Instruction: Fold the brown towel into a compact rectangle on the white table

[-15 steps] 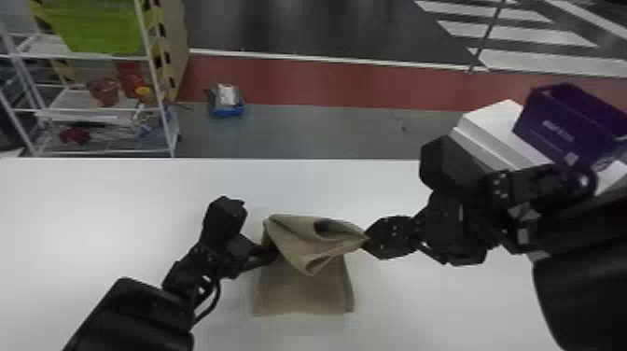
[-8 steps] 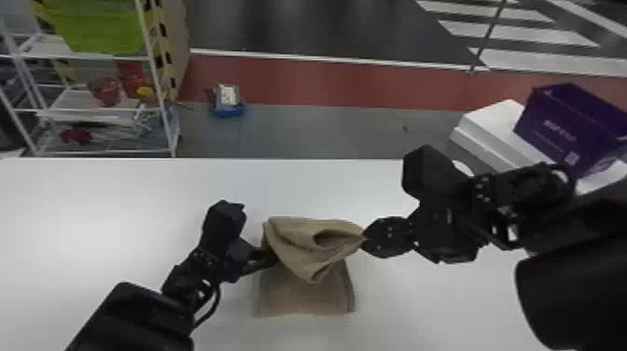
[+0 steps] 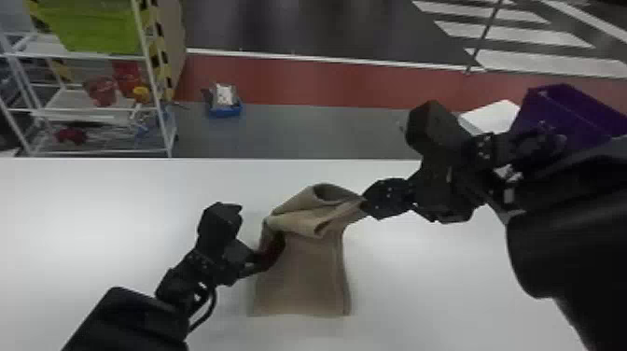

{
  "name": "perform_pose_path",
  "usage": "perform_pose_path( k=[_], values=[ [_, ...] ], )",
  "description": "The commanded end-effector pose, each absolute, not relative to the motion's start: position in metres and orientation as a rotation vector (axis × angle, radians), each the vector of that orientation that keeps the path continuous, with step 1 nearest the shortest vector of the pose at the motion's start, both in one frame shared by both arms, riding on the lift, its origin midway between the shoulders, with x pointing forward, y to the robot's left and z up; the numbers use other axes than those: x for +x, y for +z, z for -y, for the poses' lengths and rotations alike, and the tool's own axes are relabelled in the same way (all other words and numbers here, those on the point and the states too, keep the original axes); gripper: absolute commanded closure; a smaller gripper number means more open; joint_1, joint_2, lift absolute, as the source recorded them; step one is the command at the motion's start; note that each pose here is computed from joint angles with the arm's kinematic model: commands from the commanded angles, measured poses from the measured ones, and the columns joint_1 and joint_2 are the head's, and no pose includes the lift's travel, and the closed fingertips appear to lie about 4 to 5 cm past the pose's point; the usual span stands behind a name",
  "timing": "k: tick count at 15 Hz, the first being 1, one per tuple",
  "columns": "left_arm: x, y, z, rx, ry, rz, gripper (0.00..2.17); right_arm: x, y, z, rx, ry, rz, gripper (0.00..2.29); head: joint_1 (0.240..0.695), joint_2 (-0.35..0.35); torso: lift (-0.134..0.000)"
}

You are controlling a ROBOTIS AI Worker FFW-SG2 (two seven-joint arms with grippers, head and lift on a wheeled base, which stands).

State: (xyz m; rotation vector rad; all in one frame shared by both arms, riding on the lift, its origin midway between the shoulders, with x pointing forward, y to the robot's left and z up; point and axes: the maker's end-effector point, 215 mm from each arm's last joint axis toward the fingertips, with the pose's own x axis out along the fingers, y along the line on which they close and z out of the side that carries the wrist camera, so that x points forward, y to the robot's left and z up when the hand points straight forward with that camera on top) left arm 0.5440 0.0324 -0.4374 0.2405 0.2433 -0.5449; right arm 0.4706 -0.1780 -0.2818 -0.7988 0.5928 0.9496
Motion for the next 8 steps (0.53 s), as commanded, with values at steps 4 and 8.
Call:
perform_pose_path(
  k=[4,8],
  values=[
    [0.534,-0.428,-0.026,0.203,-0.588,-0.278,0.08,0.477,-0.281,0.176,-0.799,0.952,-0.587,1.32,0.695,-0.163,-0.124],
    [0.552,-0.423,-0.033,0.221,-0.550,-0.252,0.08,0.469,-0.290,0.172,-0.790,0.968,-0.601,1.32,0.695,-0.155,-0.124]
  ],
)
